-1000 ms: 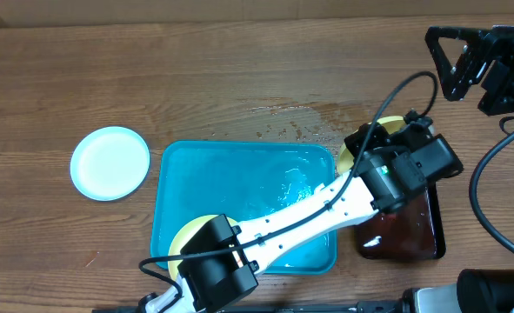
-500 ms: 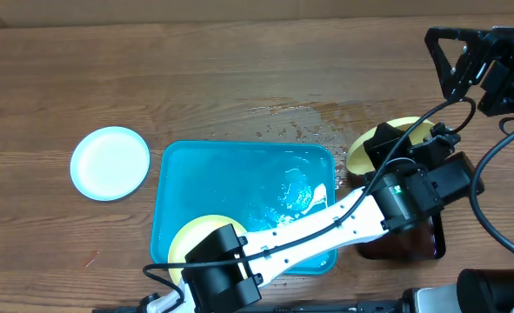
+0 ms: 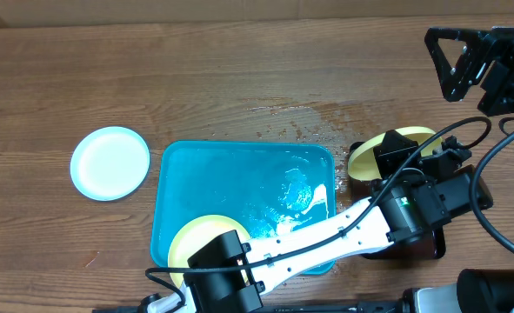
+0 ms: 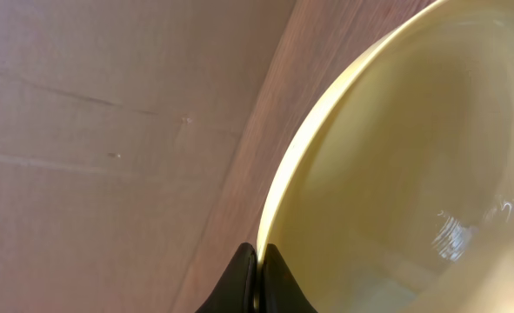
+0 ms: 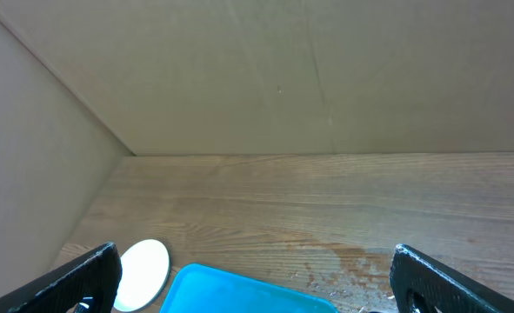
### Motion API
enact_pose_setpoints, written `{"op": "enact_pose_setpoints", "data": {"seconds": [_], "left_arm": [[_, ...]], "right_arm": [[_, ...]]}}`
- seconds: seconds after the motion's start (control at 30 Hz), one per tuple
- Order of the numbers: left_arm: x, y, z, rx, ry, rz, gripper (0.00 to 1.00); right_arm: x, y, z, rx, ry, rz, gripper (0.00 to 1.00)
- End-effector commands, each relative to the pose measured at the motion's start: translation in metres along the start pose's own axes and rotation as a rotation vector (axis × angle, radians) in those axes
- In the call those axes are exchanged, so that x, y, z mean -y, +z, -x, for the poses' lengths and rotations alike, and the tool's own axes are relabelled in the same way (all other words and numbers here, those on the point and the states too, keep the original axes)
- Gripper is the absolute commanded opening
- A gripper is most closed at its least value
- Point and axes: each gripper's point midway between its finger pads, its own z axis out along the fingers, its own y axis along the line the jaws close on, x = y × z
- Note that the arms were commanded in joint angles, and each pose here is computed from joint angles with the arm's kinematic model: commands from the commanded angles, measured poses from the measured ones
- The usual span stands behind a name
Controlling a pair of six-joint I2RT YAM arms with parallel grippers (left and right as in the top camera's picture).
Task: Clean dirty plates on tray and stack at the side
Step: 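Tilt the yellow plate over the black tray to drain it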
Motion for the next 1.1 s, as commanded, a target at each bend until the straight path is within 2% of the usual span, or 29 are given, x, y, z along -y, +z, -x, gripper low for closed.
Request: {"op": "enact_pose_setpoints", "data": {"seconds": [0.0, 0.17, 0.33, 0.43, 0.5, 0.57, 0.67, 0.7, 0.73, 0.77, 0.8, 0.83, 0.97, 1.07], "left_arm": [[-0.014, -0.005, 0.005, 0.009, -0.011, 0.036, 0.04], [-0.012, -0.006, 0.007, 0.018, -0.025, 0.021, 0.04], [0.029, -0.013, 0.018, 0.078, -0.077, -0.201, 0.04], [-0.029, -0.002, 0.01, 0.019, -0.192, 0.106, 0.04], [-0.045, 0.006, 0.003, -0.01, -0.197, 0.164, 0.04], [-0.027, 0.012, 0.0, -0.008, -0.131, 0.051, 0.04], [0.032, 0.002, 0.001, 0.028, -0.043, -0.286, 0.04], [0.036, 0.0, 0.002, 0.027, -0.068, -0.302, 0.04], [0.027, 0.002, 0.0, 0.011, -0.116, -0.247, 0.04], [0.008, 0.005, -0.003, -0.012, -0.18, -0.129, 0.04], [-0.025, 0.007, -0.009, -0.038, -0.237, 0.061, 0.04], [-0.029, 0.007, -0.009, -0.042, -0.221, 0.071, 0.04], [-0.012, 0.012, -0.013, -0.058, -0.241, -0.128, 0.04], [-0.002, 0.017, -0.021, -0.113, -0.391, -0.305, 0.04]], "right_arm": [[-0.006, -0.006, 0.003, 0.023, -0.017, 0.016, 1.0], [-0.006, -0.006, 0.003, 0.023, -0.017, 0.016, 1.0], [-0.006, -0.006, 0.003, 0.023, -0.017, 0.016, 1.0], [-0.006, -0.006, 0.003, 0.021, -0.016, 0.015, 1.0], [-0.006, -0.006, 0.002, 0.017, -0.014, 0.014, 1.0], [-0.006, -0.006, 0.001, 0.016, -0.014, 0.014, 1.0], [-0.006, -0.006, 0.002, 0.017, -0.014, 0.014, 1.0], [-0.005, -0.006, 0.002, 0.017, -0.014, 0.014, 1.0], [-0.005, -0.006, 0.002, 0.016, -0.014, 0.014, 1.0], [-0.005, -0.005, 0.002, 0.015, -0.013, 0.014, 1.0], [-0.004, -0.004, 0.002, 0.012, -0.012, 0.013, 1.0], [-0.004, -0.003, 0.002, 0.01, -0.011, 0.013, 1.0], [-0.002, 0.0, 0.0, -0.003, -0.005, 0.01, 1.0], [0.0, 0.004, -0.003, -0.019, 0.003, 0.007, 1.0]]}}
